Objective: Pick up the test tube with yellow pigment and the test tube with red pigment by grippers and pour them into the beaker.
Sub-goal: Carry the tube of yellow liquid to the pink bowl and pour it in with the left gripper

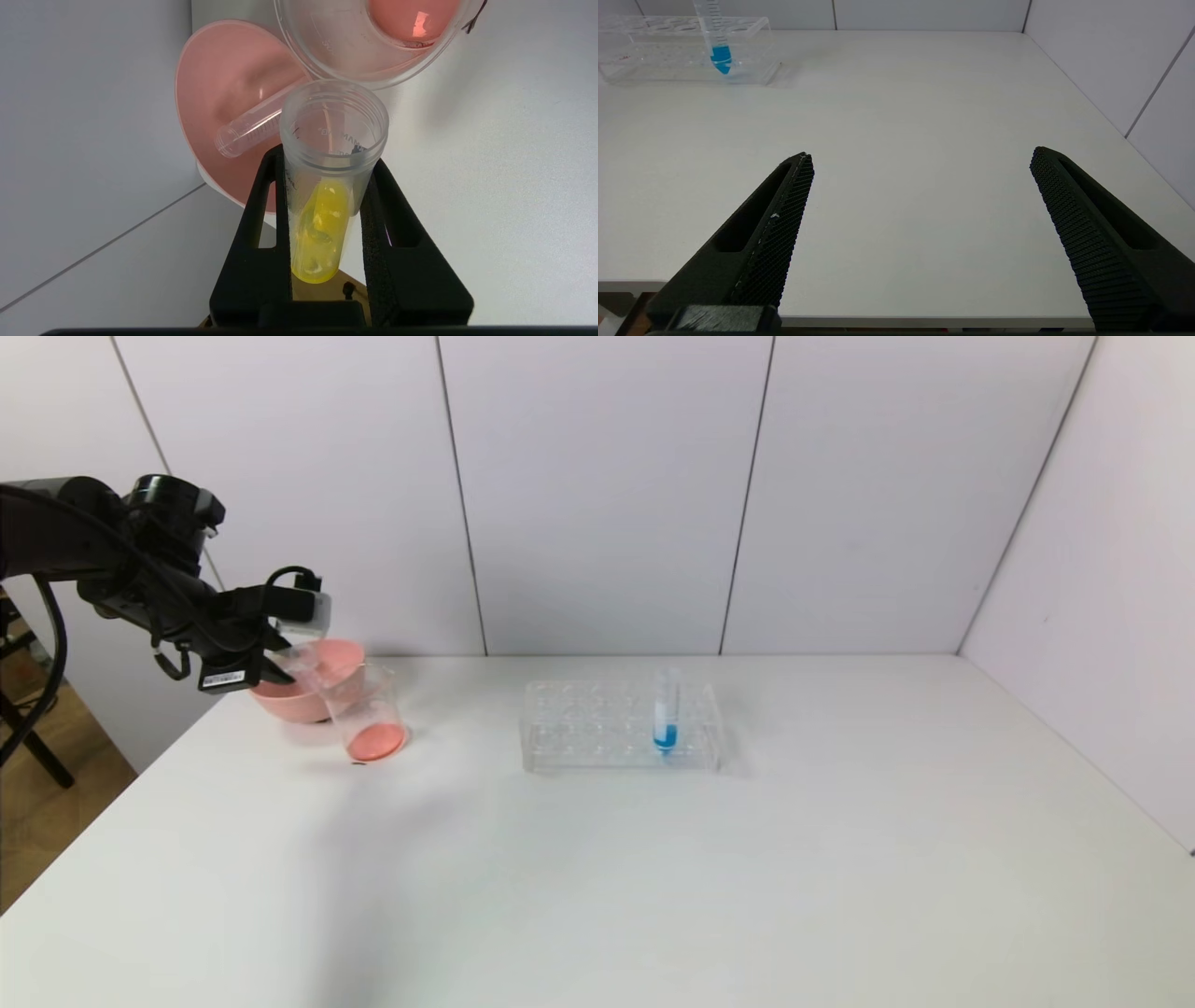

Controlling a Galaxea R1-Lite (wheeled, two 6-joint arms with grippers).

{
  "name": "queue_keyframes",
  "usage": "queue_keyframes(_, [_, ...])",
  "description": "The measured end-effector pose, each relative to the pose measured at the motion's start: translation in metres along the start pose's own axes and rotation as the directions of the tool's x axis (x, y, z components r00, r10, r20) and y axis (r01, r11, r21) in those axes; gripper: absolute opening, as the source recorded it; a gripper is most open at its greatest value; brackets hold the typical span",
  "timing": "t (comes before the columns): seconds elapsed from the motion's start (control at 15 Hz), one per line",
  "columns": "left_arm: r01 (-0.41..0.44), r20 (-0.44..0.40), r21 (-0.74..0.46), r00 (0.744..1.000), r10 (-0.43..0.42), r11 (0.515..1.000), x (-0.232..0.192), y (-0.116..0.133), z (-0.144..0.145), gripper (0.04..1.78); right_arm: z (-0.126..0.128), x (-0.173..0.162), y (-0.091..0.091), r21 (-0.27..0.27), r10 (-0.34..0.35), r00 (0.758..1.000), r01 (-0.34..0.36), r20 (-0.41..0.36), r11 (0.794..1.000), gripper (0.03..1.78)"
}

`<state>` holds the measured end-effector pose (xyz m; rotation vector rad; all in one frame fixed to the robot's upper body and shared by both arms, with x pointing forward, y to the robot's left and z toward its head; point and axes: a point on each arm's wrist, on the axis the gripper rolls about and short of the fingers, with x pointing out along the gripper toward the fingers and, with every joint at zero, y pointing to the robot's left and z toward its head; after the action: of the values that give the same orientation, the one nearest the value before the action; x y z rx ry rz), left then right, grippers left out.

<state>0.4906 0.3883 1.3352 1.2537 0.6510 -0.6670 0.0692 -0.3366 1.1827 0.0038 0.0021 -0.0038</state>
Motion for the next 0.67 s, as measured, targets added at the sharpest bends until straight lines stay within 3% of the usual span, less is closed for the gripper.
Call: queue_keyframes(0.67, [0.005,-0.078,0.017,0.997,-0.003,1.0,0.0073,0.0003,0.0098,0.44,0.0,0.0,0.0,0.0,0.0,1.0,0.0,0.0,1.0,1.7])
